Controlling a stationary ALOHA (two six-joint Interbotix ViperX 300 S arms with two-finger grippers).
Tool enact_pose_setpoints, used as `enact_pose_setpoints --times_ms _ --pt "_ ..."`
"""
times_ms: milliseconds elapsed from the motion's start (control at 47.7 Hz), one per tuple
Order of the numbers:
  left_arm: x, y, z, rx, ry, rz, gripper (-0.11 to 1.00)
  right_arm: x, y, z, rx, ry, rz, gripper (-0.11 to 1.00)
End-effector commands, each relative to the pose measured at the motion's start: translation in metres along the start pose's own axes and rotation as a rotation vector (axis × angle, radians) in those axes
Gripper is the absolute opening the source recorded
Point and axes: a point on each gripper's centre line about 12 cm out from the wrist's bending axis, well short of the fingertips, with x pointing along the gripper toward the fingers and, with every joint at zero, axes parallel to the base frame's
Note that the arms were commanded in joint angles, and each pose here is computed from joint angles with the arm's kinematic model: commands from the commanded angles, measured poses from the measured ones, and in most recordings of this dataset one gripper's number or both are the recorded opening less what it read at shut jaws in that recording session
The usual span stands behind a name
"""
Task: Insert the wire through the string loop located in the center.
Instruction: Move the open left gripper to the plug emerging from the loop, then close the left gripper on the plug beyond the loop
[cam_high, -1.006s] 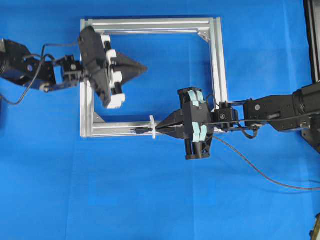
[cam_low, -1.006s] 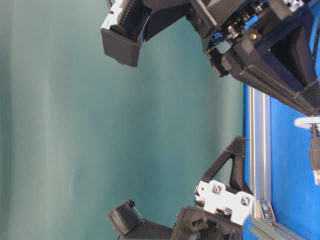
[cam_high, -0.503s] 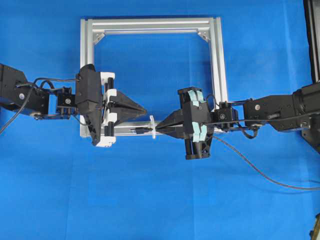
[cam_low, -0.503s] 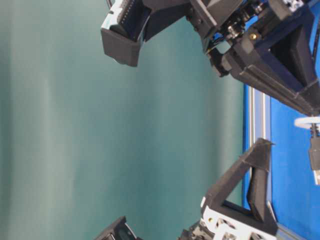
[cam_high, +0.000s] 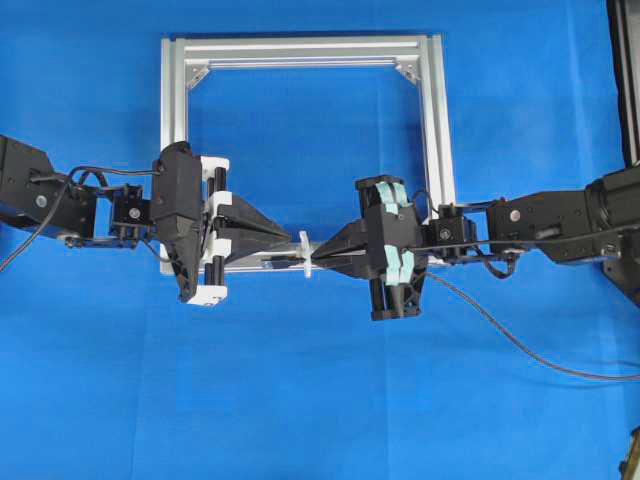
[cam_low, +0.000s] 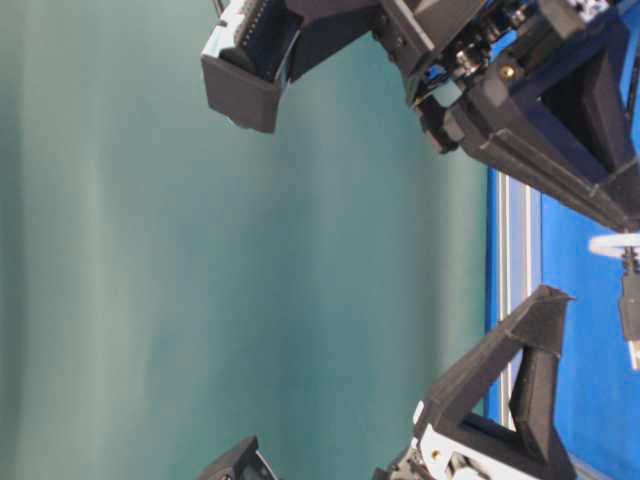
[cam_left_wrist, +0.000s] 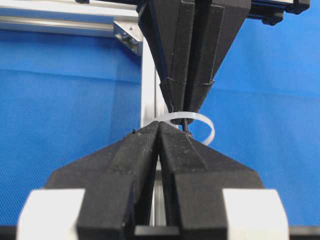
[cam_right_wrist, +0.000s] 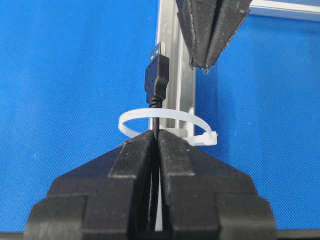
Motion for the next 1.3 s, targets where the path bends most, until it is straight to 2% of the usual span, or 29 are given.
enact_pose_setpoints --times_ms 0,251,335,524,629,1048,1278 --pt "-0.001 -0.004 0.012 0.004 -0.039 -0.012 0.0 -0.001 0.001 0.011 -0.001 -0.038 0.003 -0.02" --pt "-0.002 -0.009 0.012 0.007 -0.037 -0.027 0.03 0.0 0.002 0.012 -0.003 -0.04 0.005 -0.02" --pt "-0.002 -0.01 0.011 -0.002 -0.034 -0.028 0.2 0.0 0.002 0.012 -0.004 -0.04 0.005 -0.02" --pt "-0.001 -0.01 0.012 -0.003 -0.034 -0.028 0.76 0.0 0.002 0.012 -0.004 -0.04 0.005 -0.02" --pt "0.0 -0.01 0.012 -0.003 -0.029 -0.028 0.92 0.0 0.001 0.012 -0.004 -0.038 0.004 -0.02" --pt "0.001 -0.01 0.007 -0.003 0.01 -0.025 0.92 0.0 0.002 0.012 -0.006 -0.036 0.005 -0.02" --pt "0.004 -0.008 -0.012 -0.001 0.091 -0.017 0.91 0.0 0.002 0.012 -0.006 -0.04 0.006 -0.02"
